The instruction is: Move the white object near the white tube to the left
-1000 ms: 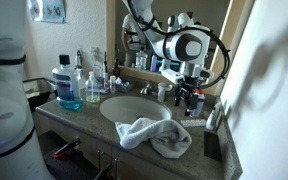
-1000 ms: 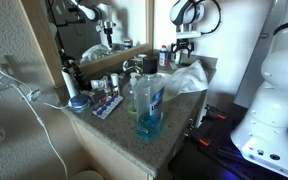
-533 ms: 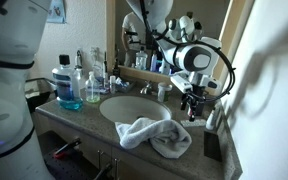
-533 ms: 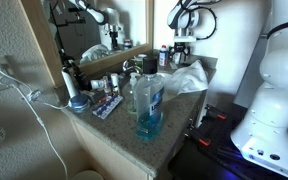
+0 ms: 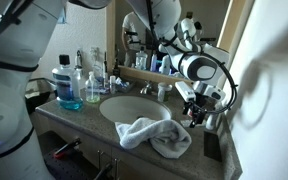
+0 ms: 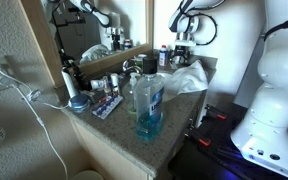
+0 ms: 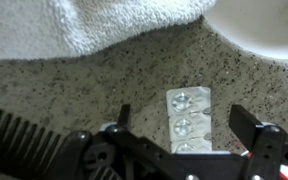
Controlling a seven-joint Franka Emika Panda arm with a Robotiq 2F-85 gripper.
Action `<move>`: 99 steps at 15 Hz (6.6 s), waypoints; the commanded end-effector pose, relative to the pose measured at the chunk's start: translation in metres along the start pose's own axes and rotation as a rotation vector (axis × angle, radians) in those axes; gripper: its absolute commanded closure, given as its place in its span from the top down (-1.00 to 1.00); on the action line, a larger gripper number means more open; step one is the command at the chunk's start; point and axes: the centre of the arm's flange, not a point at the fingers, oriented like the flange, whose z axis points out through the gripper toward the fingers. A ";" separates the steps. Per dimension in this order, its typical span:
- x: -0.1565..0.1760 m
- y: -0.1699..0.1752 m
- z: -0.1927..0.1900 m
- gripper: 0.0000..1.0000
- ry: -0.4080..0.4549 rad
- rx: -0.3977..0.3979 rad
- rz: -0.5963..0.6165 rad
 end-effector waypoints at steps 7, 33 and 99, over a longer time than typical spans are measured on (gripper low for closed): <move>0.004 0.016 0.018 -0.30 -0.013 0.058 0.040; -0.039 -0.011 -0.040 -0.95 0.017 0.165 0.035; -0.334 -0.295 0.027 -0.96 -1.023 0.562 -0.883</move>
